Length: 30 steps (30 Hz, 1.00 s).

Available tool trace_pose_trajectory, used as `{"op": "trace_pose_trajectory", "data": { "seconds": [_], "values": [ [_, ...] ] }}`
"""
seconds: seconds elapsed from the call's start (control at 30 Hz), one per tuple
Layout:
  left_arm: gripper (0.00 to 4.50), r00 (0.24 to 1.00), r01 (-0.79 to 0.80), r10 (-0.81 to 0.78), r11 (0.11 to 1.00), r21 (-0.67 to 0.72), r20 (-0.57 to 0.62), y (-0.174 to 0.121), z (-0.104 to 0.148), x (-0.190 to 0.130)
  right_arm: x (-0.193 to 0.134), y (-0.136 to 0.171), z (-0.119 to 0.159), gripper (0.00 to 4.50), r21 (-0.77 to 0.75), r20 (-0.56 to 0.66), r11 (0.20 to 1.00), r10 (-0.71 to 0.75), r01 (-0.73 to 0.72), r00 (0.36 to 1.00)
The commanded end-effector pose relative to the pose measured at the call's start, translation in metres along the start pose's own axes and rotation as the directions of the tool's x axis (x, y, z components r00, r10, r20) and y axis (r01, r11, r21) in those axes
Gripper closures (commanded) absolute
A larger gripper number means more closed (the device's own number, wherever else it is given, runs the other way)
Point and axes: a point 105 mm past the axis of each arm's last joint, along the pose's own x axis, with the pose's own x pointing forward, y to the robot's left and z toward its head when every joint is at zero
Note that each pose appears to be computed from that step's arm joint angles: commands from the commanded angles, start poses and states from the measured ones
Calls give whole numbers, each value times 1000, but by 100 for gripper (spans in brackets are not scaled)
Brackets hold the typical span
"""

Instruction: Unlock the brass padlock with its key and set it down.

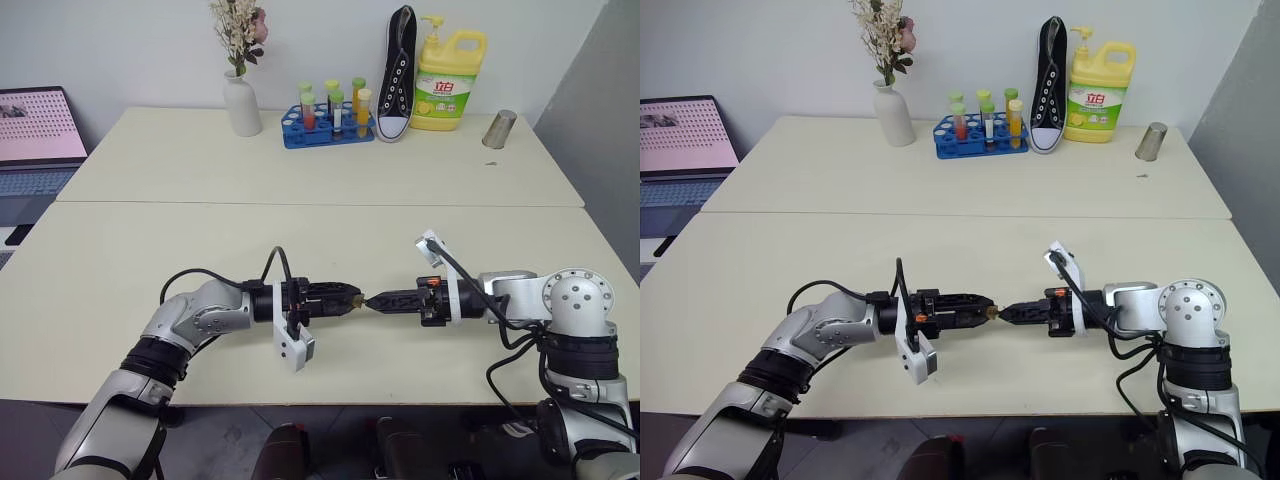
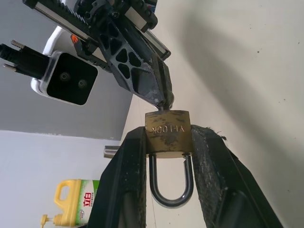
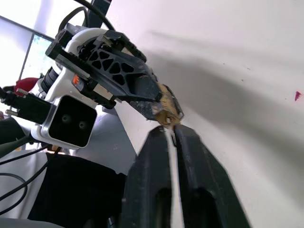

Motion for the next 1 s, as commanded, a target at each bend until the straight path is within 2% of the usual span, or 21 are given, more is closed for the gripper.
{"op": "trace_pose_trajectory", "data": {
  "seconds": [0.03,0.13,0.27,0.3,0.5,1.0],
  "values": [
    [353,999,-37,37,999,10,7,9,1,2,-3,19,11,277,-79,53,993,94,-90,994],
    [353,999,-46,46,999,4,-1,11,0,1,-12,11,12,163,-222,37,975,11,-2,999],
    [353,999,-52,52,999,-1,-7,13,-2,2,-15,3,6,16,-376,23,926,-40,46,999],
    [353,999,-52,52,999,-1,-8,13,-2,2,-15,2,7,0,-401,36,915,-44,54,998],
    [353,998,-67,67,998,-11,-9,16,-2,2,-4,2,22,0,-424,174,901,-23,96,984],
    [353,998,-70,70,997,-18,-10,18,-4,2,12,0,15,0,-399,173,913,-14,83,985]
  ]
}}
